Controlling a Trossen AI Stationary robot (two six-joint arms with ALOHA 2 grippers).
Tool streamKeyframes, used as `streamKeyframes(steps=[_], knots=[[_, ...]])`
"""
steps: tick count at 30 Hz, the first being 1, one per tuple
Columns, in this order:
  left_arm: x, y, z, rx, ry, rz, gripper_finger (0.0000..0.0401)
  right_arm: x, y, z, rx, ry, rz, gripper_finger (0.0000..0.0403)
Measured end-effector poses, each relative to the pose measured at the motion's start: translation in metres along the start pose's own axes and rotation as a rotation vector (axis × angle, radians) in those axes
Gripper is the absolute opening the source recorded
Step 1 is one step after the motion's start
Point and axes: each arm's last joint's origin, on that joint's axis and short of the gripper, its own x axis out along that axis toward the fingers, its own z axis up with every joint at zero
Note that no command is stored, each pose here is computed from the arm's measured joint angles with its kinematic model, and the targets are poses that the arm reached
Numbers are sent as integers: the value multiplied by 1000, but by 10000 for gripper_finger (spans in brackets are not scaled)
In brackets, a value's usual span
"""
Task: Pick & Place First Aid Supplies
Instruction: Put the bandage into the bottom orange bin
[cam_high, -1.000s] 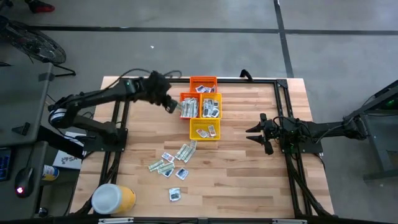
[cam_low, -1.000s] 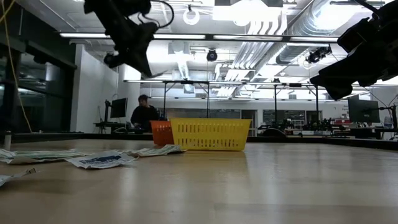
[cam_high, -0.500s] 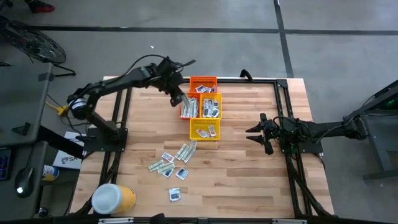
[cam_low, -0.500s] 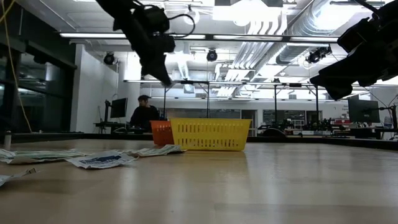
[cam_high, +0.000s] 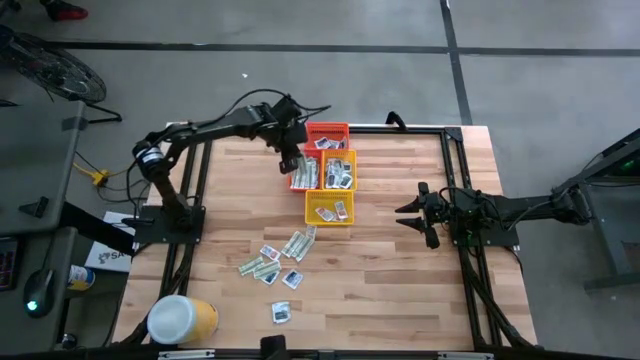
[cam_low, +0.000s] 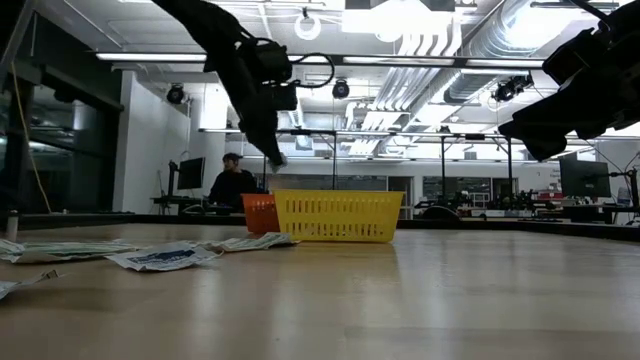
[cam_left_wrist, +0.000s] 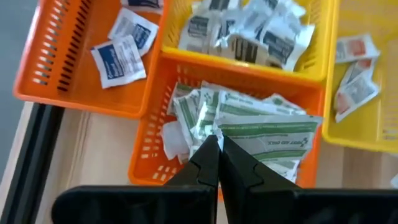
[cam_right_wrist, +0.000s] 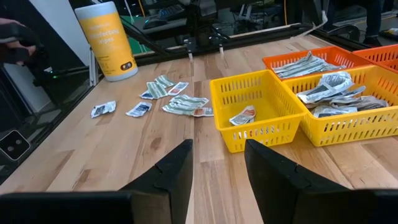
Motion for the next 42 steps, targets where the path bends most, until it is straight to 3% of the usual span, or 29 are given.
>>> streamKeyframes(steps=[6,16,30,42], knots=[[10,-3,-2,108,59,9,0,0,0,0,0,0,0,139],[16,-29,6,337,104,66,0,0,0,0,0,0,0,139],[30,-30,-1,308,189,70,3,0,0,0,0,0,0,139],[41,-38,3,332,189,74,54,0,0,0,0,0,0,139]])
